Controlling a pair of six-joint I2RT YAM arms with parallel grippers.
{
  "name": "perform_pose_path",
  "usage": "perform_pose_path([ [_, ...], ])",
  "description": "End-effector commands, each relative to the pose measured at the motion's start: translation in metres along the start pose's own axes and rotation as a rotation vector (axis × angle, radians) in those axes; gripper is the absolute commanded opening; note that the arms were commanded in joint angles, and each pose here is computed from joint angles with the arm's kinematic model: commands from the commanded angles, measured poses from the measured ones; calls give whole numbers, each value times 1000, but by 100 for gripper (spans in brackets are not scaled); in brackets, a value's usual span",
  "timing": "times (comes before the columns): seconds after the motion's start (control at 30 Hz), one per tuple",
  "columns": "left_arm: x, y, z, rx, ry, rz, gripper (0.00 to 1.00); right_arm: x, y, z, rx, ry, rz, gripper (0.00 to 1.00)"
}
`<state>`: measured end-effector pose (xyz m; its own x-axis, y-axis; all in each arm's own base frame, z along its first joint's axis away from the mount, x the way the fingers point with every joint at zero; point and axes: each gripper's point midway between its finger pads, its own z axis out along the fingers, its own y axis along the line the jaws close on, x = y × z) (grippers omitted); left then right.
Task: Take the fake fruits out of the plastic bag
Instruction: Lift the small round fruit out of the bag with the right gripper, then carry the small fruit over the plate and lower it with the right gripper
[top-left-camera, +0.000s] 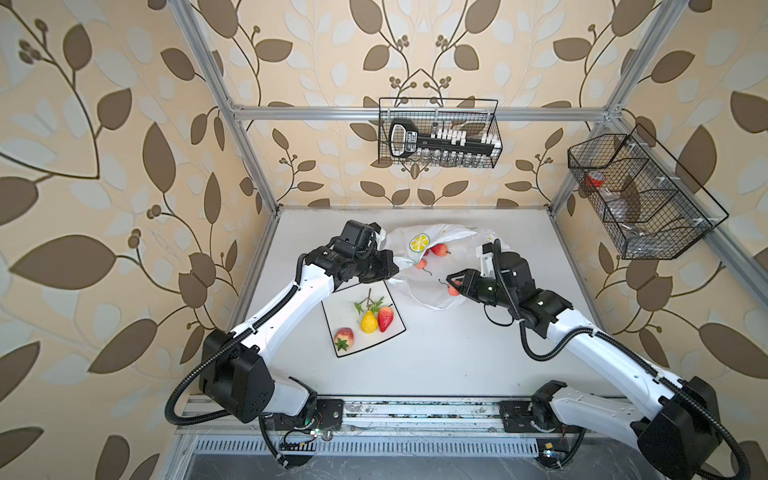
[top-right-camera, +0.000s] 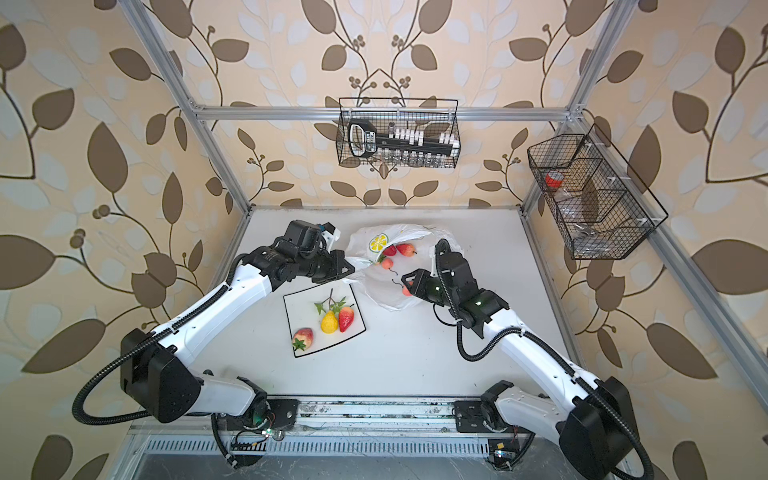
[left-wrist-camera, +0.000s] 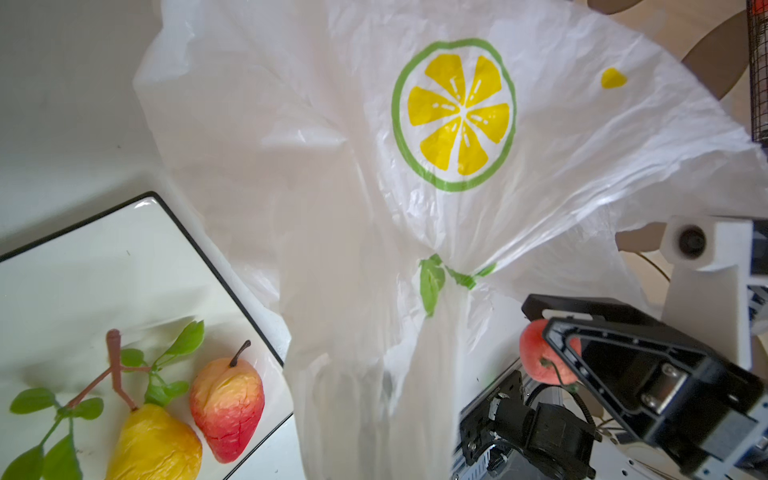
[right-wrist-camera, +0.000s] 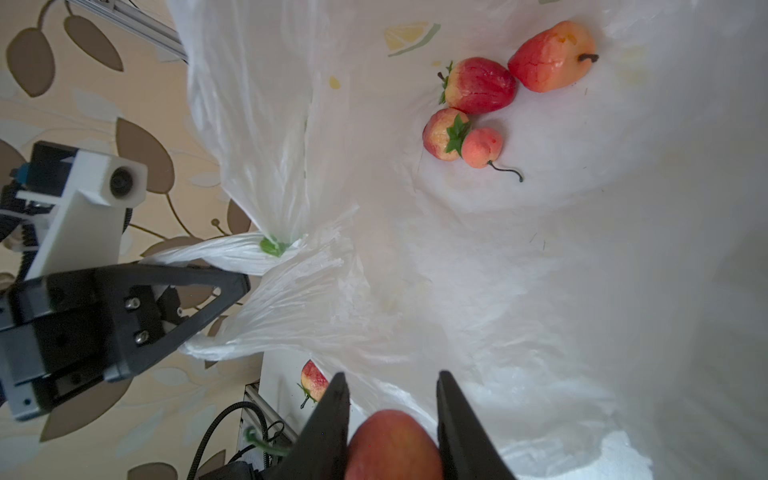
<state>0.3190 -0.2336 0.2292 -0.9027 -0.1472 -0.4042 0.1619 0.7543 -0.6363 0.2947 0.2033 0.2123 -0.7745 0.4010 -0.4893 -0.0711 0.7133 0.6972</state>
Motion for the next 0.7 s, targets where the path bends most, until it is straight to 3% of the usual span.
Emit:
perform_pose_path([
  [0.0, -25, -19, -8, 37, -59, 75, 0, 10, -1, -13, 9, 18, -46, 33],
  [0.33, -60, -32, 17, 74, -11, 95, 0, 40, 42, -29, -75, 19, -210, 33],
  [0.67, -51, -34, 21, 111, 36, 96, 0, 67, 74, -5, -165, 56, -342, 33],
])
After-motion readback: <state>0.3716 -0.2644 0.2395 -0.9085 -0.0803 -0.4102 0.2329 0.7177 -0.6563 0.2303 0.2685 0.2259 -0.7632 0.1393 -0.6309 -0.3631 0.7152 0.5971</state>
